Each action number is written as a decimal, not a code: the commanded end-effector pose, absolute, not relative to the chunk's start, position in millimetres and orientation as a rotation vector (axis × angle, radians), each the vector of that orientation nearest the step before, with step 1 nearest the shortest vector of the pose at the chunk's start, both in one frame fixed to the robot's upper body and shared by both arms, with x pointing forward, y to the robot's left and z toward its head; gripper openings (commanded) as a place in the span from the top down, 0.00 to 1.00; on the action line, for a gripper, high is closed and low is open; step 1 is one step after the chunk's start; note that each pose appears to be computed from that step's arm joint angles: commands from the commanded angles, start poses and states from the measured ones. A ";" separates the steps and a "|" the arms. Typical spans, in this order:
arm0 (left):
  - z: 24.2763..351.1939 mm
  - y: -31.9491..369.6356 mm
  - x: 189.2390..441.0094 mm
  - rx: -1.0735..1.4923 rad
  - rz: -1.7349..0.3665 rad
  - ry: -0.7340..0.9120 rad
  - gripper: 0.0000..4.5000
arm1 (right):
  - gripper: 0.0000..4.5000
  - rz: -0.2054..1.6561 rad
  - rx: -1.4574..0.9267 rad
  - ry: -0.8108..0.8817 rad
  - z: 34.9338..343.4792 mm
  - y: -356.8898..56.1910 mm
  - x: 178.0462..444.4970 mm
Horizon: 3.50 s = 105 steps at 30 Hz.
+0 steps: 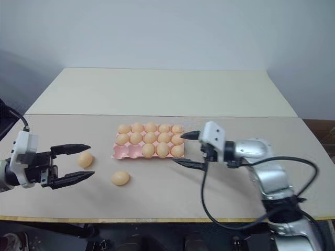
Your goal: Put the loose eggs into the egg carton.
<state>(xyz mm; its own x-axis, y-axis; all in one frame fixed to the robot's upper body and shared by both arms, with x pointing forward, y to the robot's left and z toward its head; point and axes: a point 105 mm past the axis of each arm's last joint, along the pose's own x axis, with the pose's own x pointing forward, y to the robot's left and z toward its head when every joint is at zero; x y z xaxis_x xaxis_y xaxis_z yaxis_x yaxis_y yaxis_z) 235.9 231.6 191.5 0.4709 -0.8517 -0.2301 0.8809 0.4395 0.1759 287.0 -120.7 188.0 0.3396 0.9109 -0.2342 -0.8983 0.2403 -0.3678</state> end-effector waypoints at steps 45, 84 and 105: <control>102.6 168.5 280.8 0.647 -1.256 0.224 0.19 | 0.00 1.339 -0.621 0.014 203.2 -145.9 248.2; 183.7 150.4 333.1 0.342 -1.004 -0.067 0.00 | 0.00 1.165 -0.441 -0.165 225.6 -134.0 268.9; 220.0 241.8 237.9 0.322 -1.033 -0.011 0.00 | 0.00 1.295 -0.432 -0.067 213.9 -153.0 252.9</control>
<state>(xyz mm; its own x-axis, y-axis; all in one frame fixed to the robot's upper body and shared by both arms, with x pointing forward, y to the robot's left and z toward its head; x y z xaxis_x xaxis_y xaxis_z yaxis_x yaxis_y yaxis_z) 244.5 241.1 204.9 0.5152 -0.8417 -0.1618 0.8486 0.4744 0.2342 257.5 -146.3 200.3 0.2763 0.9374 -0.2119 -0.9328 0.2085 -0.2939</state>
